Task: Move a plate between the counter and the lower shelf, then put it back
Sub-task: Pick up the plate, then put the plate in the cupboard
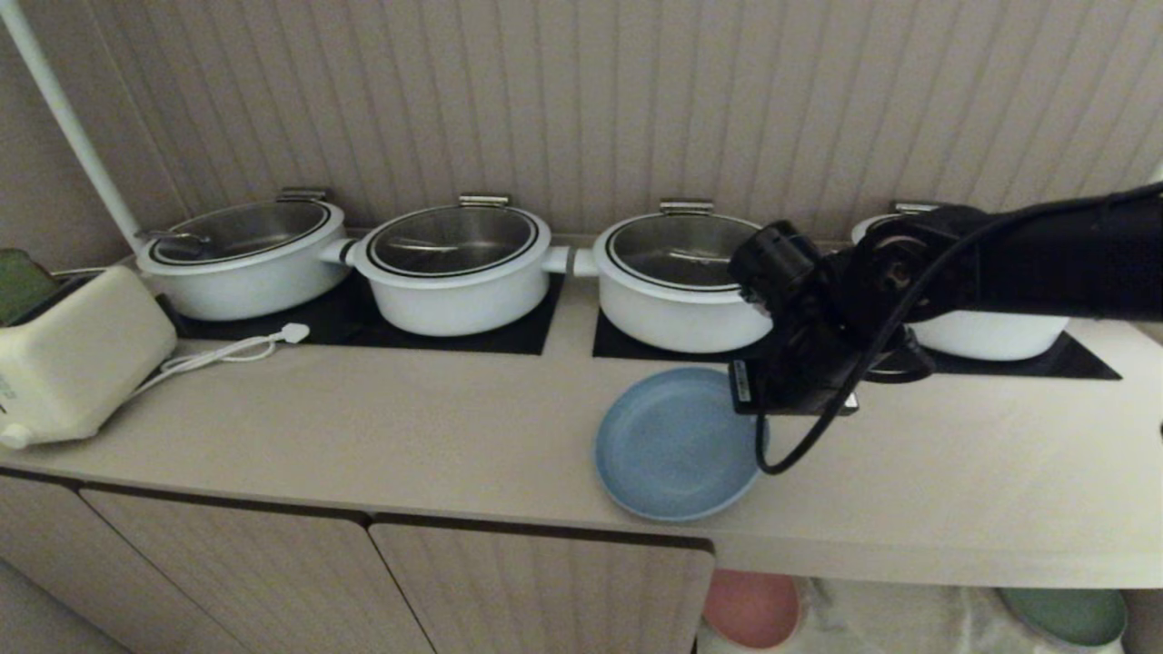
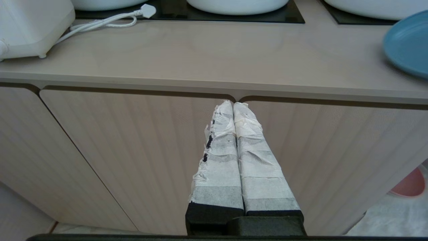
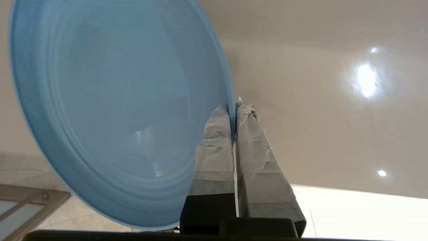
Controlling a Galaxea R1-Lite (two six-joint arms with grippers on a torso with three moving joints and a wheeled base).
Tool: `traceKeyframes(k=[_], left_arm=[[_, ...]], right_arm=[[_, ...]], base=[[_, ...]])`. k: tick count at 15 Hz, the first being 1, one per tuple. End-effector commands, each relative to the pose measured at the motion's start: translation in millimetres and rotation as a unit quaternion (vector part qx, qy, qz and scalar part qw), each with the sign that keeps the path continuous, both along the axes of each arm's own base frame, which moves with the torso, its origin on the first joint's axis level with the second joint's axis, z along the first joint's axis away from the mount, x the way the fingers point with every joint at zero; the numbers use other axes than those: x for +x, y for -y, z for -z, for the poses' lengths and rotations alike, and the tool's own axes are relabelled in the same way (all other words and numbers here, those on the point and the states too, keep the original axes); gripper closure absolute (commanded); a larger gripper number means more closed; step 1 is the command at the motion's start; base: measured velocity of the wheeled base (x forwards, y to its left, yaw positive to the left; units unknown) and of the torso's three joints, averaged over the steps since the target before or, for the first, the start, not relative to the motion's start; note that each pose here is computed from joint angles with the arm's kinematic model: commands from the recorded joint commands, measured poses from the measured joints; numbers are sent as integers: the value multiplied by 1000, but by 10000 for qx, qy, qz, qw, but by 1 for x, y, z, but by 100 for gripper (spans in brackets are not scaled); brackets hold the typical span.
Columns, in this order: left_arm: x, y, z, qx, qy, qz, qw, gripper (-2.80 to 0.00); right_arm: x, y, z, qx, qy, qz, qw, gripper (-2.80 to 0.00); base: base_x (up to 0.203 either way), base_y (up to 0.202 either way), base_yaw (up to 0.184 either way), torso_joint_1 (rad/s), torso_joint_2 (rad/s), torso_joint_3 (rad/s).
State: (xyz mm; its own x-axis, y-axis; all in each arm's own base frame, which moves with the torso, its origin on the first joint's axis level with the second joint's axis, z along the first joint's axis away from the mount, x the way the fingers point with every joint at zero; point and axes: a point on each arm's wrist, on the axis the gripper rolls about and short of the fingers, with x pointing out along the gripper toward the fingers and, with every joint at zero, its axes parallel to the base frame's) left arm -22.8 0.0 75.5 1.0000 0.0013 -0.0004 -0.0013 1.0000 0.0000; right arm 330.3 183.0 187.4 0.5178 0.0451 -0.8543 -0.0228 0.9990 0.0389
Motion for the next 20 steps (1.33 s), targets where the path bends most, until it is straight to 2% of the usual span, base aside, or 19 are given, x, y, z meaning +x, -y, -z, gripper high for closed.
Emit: traceKeyframes(k=[1,7,11,18,20], left_arm=[[0,0,0,0,2,-1,10000,0],[0,0,0,0,2,-1,10000,0],[0,0,0,0,2,-1,10000,0],[0,0,0,0,2,-1,10000,0],[0,0,0,0,2,-1,10000,0]], right_arm=[[-11,8,-13,43,84,29,10000,0],[-34,34,-19,51,-18,266,9996,0],[-52,52,-28,352,-20,768,9964,0],[-101,89,-37,479,26,1018,9936,0],[-115,103,-40,632,10,1108,9918,0]], base=[[0,0,0,0,0,0],[0,0,0,0,0,0],[0,0,0,0,0,0],[0,0,0,0,0,0],[0,0,0,0,0,0]])
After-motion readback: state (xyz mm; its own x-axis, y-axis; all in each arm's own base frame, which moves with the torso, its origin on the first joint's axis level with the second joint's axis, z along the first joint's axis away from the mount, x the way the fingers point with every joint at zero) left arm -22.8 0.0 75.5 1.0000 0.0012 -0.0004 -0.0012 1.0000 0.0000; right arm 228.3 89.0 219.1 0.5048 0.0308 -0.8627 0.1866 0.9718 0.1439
